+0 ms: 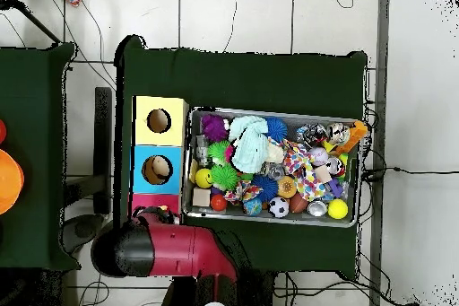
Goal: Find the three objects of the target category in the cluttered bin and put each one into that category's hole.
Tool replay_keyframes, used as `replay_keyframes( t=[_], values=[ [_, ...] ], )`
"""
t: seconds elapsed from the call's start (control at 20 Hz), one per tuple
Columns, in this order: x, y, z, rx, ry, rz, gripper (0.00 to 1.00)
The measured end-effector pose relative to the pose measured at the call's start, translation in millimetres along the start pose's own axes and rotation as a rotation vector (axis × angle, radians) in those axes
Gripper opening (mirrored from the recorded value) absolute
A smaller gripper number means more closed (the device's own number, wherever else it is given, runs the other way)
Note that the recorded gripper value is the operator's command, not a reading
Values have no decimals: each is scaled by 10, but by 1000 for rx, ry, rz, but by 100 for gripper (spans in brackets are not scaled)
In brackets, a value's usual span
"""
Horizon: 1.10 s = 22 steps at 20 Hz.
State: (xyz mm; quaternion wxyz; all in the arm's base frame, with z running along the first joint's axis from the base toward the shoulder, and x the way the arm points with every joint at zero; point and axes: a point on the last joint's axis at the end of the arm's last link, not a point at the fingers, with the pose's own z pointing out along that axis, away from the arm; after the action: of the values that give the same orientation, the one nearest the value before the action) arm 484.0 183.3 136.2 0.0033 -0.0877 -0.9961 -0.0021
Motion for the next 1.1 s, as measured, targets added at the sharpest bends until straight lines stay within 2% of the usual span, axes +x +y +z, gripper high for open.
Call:
replay_keyframes(
  t=[0.7,1.1],
  values=[
    [65,-18,23,3,13,1,0],
    [300,-145,132,12,27,18,0]
  ],
)
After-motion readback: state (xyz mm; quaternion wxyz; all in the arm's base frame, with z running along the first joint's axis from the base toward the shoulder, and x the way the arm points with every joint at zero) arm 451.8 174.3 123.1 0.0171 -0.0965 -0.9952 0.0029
